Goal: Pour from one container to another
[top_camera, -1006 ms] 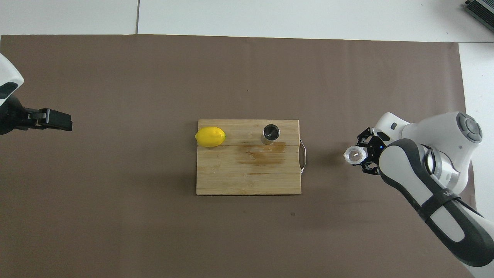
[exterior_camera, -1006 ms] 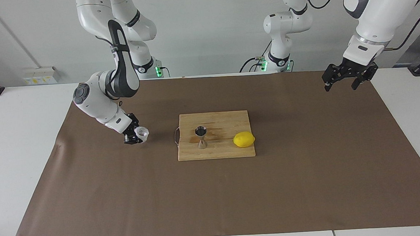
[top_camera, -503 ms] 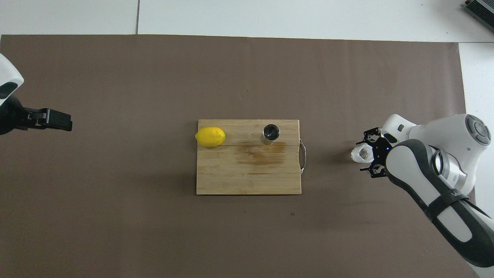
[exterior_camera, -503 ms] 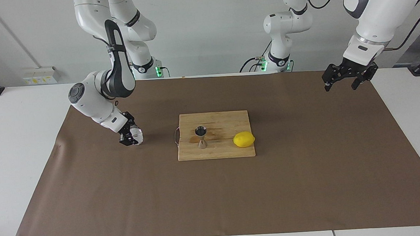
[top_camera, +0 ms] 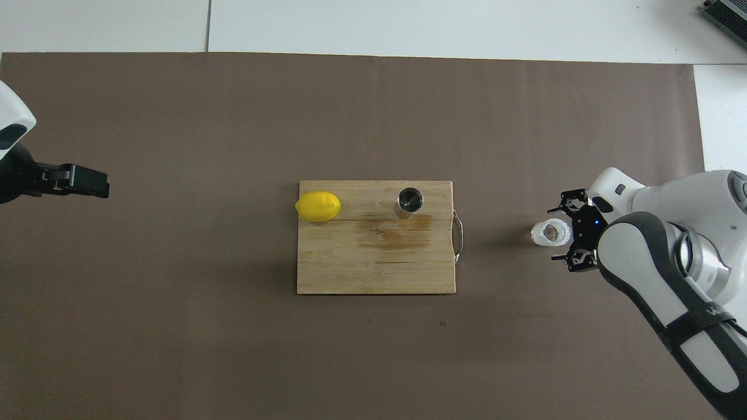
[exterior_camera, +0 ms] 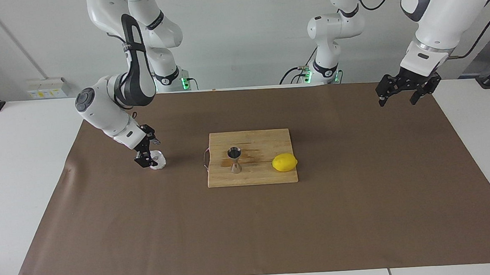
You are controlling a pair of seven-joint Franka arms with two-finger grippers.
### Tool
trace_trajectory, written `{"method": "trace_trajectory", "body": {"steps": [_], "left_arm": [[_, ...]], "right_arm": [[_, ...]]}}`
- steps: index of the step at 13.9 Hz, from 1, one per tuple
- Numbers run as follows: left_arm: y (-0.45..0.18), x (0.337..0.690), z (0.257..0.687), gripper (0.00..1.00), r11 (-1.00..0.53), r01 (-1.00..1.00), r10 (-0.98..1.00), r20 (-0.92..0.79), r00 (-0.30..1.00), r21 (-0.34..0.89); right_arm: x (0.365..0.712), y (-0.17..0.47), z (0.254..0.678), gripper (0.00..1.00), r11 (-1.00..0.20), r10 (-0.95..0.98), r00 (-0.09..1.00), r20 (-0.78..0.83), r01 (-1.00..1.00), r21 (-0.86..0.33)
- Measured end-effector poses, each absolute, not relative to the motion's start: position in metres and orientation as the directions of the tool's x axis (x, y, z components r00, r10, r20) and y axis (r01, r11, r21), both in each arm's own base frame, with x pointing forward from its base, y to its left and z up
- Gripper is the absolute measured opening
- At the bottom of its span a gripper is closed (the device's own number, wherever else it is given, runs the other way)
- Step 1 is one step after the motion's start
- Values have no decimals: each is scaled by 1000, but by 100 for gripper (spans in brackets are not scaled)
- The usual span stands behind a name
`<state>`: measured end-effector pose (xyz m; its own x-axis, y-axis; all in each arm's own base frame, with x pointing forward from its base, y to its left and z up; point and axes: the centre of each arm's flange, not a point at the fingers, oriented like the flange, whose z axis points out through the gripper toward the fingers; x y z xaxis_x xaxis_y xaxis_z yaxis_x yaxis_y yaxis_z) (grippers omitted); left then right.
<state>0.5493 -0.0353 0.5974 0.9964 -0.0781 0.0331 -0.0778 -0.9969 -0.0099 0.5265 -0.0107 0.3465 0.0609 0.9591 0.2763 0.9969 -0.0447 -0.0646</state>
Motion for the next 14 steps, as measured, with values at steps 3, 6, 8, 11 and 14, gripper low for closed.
{"method": "trace_trajectory", "body": {"steps": [3,6,8,11,14], "left_arm": [[-35,549,597,100,-997,-78,-78,33,996,-10],[-35,549,597,100,-997,-78,-78,33,996,-10],[-35,549,597,100,-997,-78,-78,33,996,-10],[-35,549,597,100,-997,-78,-78,33,996,-10],[-35,549,597,100,-997,-78,-78,33,996,-10]], "right_arm": [[526,-9,399,100,-226,949,235,208,972,-69],[531,-5,456,100,-447,884,445,143,894,-23],[539,1,491,100,-589,802,584,128,808,3],[549,20,526,100,-779,624,769,139,626,37],[556,45,547,100,-911,412,899,148,407,64]]}}
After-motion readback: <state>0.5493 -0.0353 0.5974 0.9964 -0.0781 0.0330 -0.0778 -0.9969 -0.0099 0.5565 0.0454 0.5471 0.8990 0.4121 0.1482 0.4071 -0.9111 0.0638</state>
